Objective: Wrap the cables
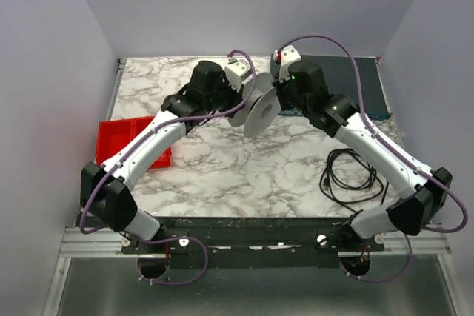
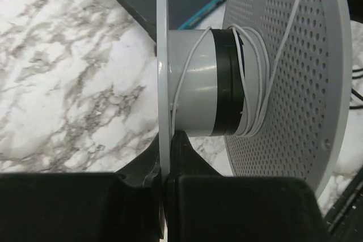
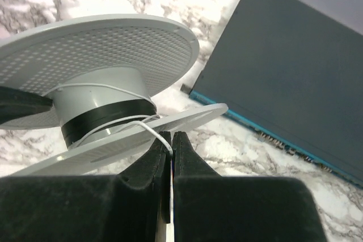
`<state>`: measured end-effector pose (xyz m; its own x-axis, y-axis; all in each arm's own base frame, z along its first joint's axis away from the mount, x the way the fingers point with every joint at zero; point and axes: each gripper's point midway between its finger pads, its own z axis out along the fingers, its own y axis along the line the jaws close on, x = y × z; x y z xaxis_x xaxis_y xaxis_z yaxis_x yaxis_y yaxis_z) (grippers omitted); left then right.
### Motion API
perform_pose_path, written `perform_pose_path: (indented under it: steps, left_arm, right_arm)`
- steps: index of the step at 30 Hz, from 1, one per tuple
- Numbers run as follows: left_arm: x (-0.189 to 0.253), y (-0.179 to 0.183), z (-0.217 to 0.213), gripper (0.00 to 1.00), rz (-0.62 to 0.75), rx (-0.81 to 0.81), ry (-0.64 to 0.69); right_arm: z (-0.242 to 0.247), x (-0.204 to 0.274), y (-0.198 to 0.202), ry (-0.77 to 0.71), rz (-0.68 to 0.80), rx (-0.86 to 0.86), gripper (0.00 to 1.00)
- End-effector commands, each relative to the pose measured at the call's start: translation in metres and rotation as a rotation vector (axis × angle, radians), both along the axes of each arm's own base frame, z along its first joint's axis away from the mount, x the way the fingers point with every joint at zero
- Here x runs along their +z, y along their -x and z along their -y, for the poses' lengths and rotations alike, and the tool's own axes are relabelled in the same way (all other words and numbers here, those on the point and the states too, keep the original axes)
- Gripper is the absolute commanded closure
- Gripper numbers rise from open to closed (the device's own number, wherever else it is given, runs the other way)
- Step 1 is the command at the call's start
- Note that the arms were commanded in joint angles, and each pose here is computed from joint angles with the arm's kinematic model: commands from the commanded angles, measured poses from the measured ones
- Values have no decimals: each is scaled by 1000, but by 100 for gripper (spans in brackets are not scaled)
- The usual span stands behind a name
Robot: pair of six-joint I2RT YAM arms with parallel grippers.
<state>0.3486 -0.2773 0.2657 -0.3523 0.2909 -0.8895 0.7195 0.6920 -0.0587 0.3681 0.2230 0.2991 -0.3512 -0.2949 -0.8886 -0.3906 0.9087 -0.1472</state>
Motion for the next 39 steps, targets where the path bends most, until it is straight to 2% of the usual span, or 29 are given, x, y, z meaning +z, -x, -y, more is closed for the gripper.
perform_pose_path:
  steps: [1,6,8,13,18,23,25,28,32,39]
  left_arm:
    - [4,31,27,100,-116,-232,203]
    - [-27,36,31,100,-343,-326,343]
    - [-42,35,34,100,-413,-341,360]
    - [-74,38,39,100,-552,-349,372]
    - [-95,33,35,100,-641,-312,370]
    - [-118,23,27,100,-702,-226,304]
    - [-127,20,23,93,-723,-195,279]
    - [-138,17,17,73,-744,-145,253]
    - [-149,15,7,54,-757,-87,211]
    - [-163,8,-21,41,-775,52,156]
  right_arm:
    - [4,-26,6,-45,-66,-12,99]
    - [-7,-75,9,-79,-168,2,99]
    - [-11,-97,11,-78,-213,3,99]
    - [-17,-149,16,-79,-309,3,99]
    - [-21,-174,16,-83,-346,2,99]
    - [-29,-193,12,-95,-380,6,99]
    - [-33,-200,11,-107,-395,-1,99]
    - [-38,-208,9,-129,-417,-12,99]
    - [-40,-219,8,-149,-436,-32,99]
    - [-48,-234,11,-195,-480,-45,99]
